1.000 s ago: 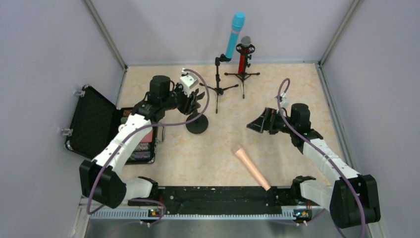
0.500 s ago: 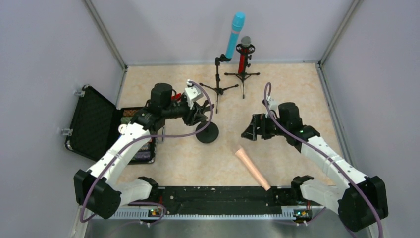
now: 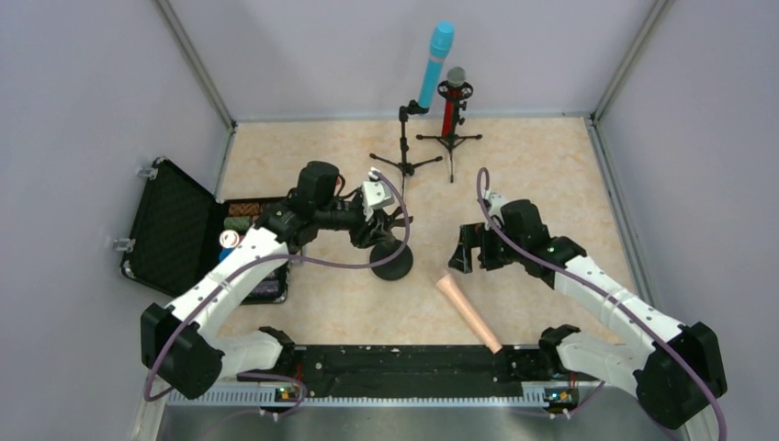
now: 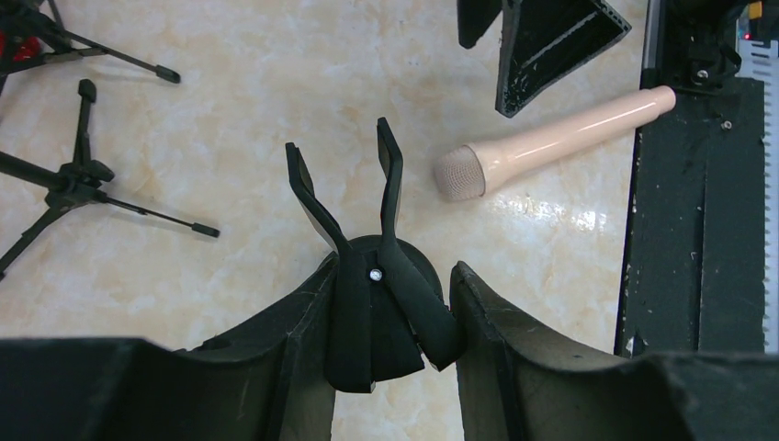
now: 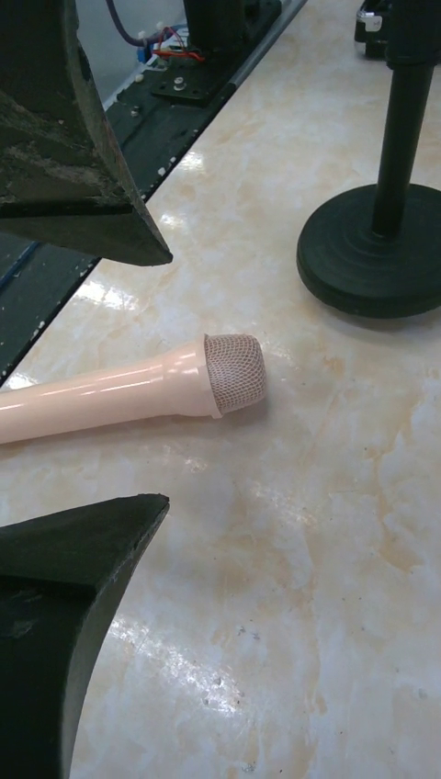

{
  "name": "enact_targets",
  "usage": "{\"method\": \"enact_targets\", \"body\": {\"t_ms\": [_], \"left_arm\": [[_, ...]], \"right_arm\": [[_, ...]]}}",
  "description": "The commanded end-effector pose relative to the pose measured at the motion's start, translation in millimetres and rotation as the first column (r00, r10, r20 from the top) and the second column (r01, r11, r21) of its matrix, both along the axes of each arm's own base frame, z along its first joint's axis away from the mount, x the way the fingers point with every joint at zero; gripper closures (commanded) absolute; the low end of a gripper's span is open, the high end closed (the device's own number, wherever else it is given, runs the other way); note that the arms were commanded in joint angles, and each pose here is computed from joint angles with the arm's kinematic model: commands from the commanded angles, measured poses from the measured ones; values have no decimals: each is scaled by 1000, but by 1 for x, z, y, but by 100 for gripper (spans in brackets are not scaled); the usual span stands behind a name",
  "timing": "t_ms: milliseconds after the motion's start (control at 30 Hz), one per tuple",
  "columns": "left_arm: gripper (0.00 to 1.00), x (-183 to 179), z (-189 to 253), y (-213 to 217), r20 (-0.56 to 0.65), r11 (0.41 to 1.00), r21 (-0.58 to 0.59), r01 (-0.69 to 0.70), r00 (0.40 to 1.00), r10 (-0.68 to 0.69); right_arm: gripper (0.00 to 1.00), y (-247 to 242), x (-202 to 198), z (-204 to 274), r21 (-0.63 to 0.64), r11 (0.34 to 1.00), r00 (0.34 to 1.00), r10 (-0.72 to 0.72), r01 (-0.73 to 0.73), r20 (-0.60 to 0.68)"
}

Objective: Attach the microphones to the stand

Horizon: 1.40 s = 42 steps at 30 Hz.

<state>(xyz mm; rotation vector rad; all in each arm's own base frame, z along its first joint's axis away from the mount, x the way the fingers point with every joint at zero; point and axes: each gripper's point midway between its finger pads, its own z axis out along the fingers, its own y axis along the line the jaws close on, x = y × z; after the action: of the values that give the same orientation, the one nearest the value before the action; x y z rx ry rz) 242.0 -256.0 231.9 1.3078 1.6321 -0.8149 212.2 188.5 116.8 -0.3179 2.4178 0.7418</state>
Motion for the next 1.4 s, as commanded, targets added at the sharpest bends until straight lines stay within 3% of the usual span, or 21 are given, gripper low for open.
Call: {"method": "enact_targets", "body": {"t_ms": [0,233,400,533,667,1100,1367], "left_arm": [[67,1,14,-10,101,998,-5,61,993,-60],[49,-1,6,-13,78,998,20,64,995,-65],[33,2,6,-12,75,998,30,47,996,-49],[11,4,9,-11,88,999,31,29,996,-32],[2,6,19,-11,115,1000,7,21,993,-21],[1,6,106,-6,274,974,-220,-57,954,118],[1,-3,141,2,330,948,-313,-63,928,171]], "right_arm": [[9,-1,-1,0,-19,1000,1000,-4,4,26],[9,1,-5,-8,-57,998,1000,8,-8,3],[9,4,-8,-14,-93,995,1000,29,-30,-10],[9,4,-10,-17,-124,991,999,40,-42,-23],[10,5,-12,-20,-163,985,998,51,-55,-31],[14,12,-31,-37,-281,950,990,118,-134,-73],[28,14,-38,-67,-439,883,985,131,-166,-109]]}}
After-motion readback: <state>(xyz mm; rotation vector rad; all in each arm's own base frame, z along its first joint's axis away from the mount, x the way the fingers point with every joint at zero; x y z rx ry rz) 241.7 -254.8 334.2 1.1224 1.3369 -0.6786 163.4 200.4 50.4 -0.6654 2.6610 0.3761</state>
